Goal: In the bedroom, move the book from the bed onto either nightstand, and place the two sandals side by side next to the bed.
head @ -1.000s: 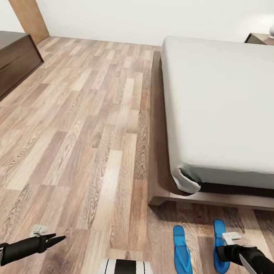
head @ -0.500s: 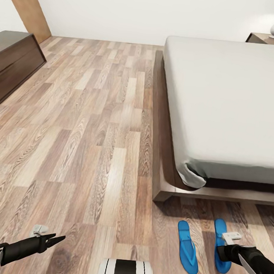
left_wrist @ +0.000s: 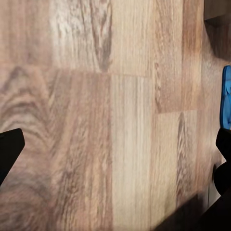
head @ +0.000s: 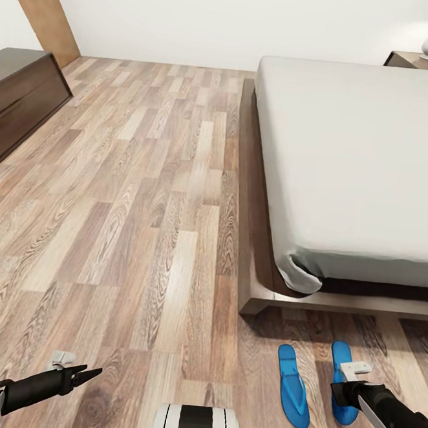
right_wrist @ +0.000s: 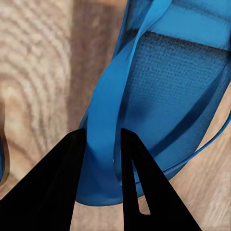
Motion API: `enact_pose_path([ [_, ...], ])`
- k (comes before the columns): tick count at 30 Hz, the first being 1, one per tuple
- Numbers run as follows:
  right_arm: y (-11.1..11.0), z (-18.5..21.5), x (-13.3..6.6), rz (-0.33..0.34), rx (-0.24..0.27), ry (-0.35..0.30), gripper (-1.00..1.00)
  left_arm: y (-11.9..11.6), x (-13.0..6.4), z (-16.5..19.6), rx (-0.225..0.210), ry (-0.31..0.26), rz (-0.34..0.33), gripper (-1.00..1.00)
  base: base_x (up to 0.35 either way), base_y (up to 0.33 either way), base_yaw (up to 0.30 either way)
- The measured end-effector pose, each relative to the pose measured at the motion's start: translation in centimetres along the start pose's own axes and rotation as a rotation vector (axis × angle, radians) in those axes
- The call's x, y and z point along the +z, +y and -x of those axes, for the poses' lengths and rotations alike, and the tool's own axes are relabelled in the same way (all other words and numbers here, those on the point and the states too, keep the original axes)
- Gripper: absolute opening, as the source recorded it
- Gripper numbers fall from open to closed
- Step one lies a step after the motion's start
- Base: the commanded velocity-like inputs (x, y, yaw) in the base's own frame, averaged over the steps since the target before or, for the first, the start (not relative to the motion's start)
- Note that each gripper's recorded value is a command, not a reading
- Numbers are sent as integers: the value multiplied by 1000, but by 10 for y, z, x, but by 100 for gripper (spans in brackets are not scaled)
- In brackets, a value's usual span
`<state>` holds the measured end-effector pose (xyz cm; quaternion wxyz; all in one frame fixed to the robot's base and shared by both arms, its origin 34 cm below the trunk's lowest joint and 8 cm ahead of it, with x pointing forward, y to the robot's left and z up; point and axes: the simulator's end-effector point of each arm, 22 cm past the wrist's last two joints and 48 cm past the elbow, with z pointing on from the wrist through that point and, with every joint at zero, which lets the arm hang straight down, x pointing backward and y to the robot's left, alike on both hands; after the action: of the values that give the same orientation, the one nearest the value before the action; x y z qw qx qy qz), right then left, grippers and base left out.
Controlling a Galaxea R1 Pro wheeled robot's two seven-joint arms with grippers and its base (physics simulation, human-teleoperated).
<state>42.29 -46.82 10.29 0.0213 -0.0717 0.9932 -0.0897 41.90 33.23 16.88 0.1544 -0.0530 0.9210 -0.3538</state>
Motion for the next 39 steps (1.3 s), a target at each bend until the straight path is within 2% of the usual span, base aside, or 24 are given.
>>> enact_pose_path([
  [16,0,0,0,0,0,0,-100,0,0,0,0,0,0,100,0,60,0],
  [39,12,-39,30,15,-16,92,-100,21,12,-38,-60,70,19,100,0,0,0],
])
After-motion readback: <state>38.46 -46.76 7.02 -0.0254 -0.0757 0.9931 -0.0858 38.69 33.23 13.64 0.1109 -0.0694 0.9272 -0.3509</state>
